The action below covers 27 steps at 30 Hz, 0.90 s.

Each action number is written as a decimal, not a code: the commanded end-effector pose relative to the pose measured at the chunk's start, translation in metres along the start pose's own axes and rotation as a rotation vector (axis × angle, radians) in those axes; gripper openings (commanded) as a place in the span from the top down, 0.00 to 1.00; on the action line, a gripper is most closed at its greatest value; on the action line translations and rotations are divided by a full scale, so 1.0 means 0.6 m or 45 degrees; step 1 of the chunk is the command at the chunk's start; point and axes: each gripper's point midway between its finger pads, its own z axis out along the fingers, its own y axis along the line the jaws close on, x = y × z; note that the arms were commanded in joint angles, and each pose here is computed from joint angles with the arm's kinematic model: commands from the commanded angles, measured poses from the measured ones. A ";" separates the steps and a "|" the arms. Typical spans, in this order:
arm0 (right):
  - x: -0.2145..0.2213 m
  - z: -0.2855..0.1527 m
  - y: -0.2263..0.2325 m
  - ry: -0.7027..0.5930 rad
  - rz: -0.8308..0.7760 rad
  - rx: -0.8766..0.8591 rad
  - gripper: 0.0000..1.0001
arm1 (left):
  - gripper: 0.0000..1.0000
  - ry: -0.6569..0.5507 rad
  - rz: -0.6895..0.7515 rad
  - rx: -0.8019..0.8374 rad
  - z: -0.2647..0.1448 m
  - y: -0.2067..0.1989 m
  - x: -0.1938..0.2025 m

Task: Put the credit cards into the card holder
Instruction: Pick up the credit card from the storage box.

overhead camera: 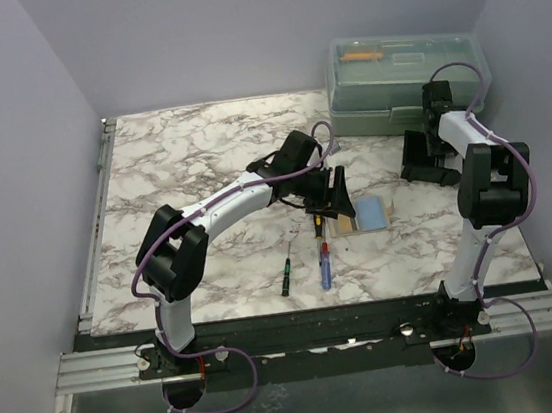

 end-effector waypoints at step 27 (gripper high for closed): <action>-0.010 -0.032 -0.030 -0.017 0.065 0.049 0.92 | 0.36 0.010 0.024 0.047 -0.004 -0.009 0.004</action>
